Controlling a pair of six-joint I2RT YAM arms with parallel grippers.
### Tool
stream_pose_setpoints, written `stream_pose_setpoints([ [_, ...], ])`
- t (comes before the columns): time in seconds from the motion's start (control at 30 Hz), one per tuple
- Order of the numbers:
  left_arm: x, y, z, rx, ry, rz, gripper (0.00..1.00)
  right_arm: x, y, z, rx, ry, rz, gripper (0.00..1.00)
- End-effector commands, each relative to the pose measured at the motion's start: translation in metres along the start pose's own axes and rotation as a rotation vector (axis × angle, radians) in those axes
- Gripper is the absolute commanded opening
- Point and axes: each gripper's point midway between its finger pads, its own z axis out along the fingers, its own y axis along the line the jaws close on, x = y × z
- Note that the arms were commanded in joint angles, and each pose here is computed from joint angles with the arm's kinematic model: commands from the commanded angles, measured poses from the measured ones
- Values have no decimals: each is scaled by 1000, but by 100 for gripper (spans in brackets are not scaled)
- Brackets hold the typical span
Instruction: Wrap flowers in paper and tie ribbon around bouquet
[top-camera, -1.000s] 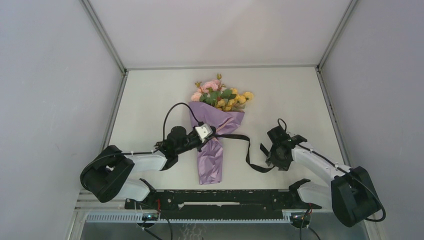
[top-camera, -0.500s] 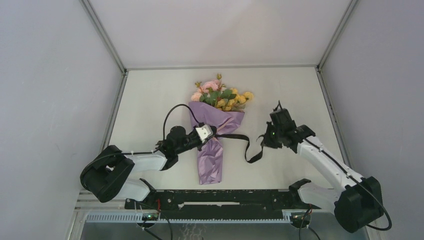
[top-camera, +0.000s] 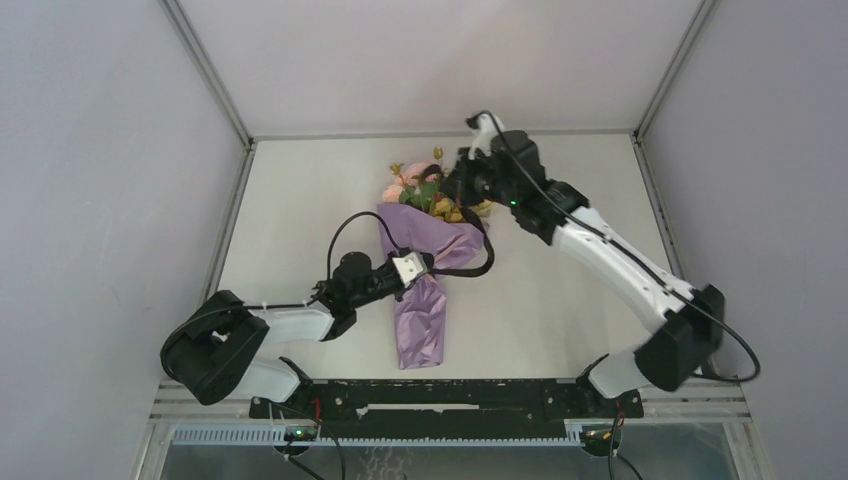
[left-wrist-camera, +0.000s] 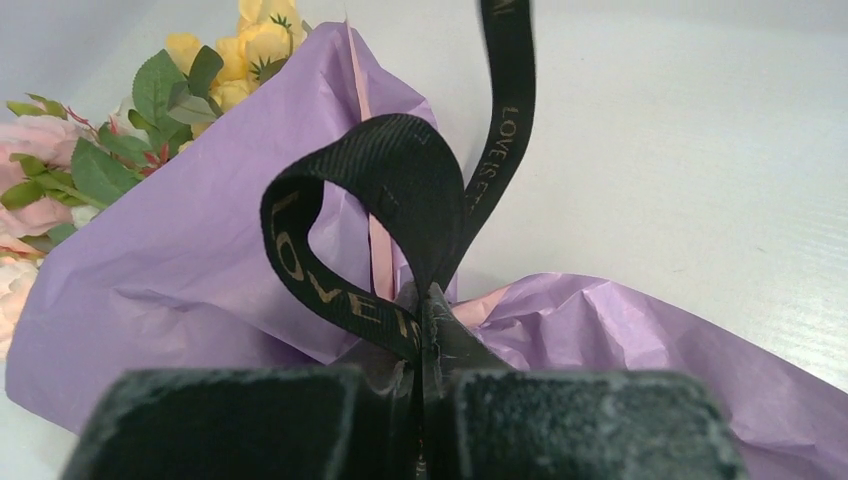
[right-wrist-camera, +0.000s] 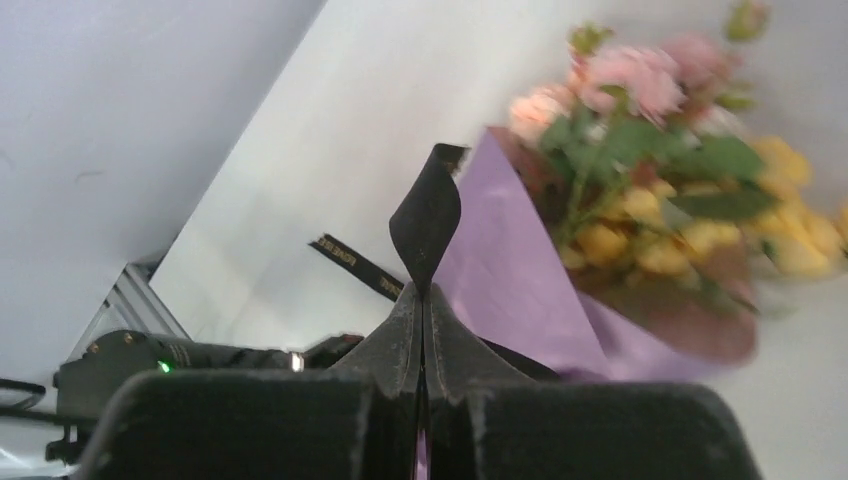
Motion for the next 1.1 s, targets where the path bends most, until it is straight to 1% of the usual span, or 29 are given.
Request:
stream_pose_setpoints([
  [0.0, -5, -4, -5, 19, -32, 74, 0, -33, 55, 35, -184, -55, -124, 0],
  [0.1, -3, -4, -9, 14, -31, 84, 0, -38, 66, 57, -226, -53, -121, 0],
  [0.27, -3, -8, -12, 27, -36, 82, 0, -44, 93, 93, -297, -55, -49, 0],
  [0.4, -5, -8, -13, 26, -46, 83, 0, -20, 127, 126, -352, 27, -66, 0],
  [0.5, -5, -7, -13, 23, -46, 95, 0, 3, 132, 141, -360, 110, -49, 0],
  [0.53, -6, -7, -14, 23, -48, 97, 0, 7, 132, 143, -362, 127, -43, 4],
  [0.57, -5, -7, -14, 23, -47, 98, 0, 9, 130, 143, -360, 138, -45, 12],
  [0.6, -5, -8, -14, 24, -47, 97, 0, 10, 127, 141, -365, 146, -63, 26],
  [0.63, -5, -8, -14, 26, -49, 96, 0, 9, 124, 137, -378, 155, -101, 37],
  [0.7, -5, -10, -15, 32, -49, 96, 0, 2, 116, 123, -393, 168, -193, 54],
  [0.77, -5, -10, -15, 32, -50, 96, 0, -10, 108, 103, -429, 165, -278, 66],
  [0.8, -6, -9, -14, 32, -52, 99, 0, -14, 103, 92, -455, 164, -310, 70],
  [0.87, -6, -9, -14, 32, -55, 103, 0, -18, 92, 70, -520, 161, -356, 74],
  [0.97, -6, -10, -14, 35, -55, 107, 0, -1, 70, 36, -663, 144, -419, 75],
  [1.07, -6, -10, -15, 35, -54, 108, 0, 30, 55, 1, -886, 48, -476, 74],
])
